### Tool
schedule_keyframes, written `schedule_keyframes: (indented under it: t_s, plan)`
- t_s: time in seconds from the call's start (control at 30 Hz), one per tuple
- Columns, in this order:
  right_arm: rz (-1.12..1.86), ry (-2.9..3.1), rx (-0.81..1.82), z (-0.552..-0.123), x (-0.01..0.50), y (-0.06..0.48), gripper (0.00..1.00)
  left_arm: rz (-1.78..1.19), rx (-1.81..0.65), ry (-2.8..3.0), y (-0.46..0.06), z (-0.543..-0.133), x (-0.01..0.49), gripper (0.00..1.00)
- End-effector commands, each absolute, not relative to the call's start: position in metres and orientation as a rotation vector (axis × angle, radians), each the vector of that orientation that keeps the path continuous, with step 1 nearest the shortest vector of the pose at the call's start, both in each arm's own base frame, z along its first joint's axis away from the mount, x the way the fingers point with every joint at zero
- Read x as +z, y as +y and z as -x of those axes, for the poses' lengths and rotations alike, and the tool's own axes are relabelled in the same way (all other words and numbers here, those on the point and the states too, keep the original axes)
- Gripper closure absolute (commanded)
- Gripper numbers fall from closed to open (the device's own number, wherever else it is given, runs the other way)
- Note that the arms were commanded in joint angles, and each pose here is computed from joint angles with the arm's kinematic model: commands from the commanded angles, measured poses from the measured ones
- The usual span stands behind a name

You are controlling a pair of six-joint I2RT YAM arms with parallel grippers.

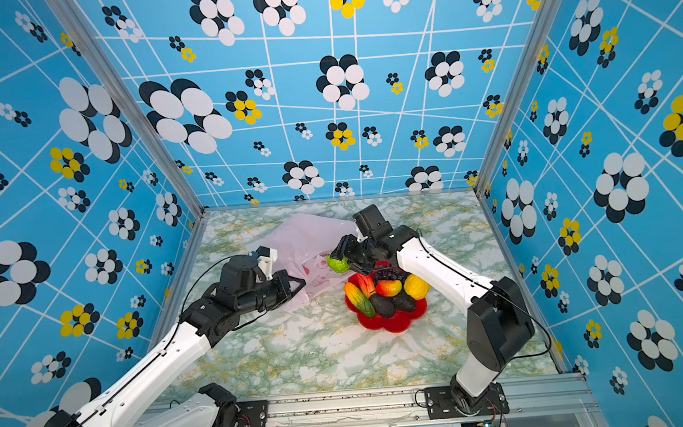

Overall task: Place the fruits into the plastic bag
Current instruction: Place the fruit in the plastic bag.

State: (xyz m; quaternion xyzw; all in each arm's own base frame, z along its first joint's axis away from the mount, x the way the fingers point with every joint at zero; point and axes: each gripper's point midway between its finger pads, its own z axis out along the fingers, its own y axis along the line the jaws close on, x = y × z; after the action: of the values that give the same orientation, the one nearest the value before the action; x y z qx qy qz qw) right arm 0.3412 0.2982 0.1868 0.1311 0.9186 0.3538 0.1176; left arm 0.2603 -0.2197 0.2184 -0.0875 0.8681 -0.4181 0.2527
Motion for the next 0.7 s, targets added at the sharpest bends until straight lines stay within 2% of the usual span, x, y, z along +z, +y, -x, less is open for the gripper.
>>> schedule_keyframes:
  t_s: [0.0, 0.5, 0.67]
  plan:
    - [-0.316, 2.7, 1.068, -0.347, 0.183, 0.313, 0.4, 0.202, -1.162, 2.365, -0.226, -0.258, 0.217, 1.0]
    - [-0.34, 2.803, 1.047, -0.368, 0.125, 0.344, 0.36, 0.188, -1.194, 2.398, -0.235, -0.256, 0.205, 1.0]
    - [-0.36, 2.796, 1.08, -0.373, 0.118, 0.353, 0.29, 0.186, -1.198, 2.404, -0.236, -0.255, 0.202, 1.0]
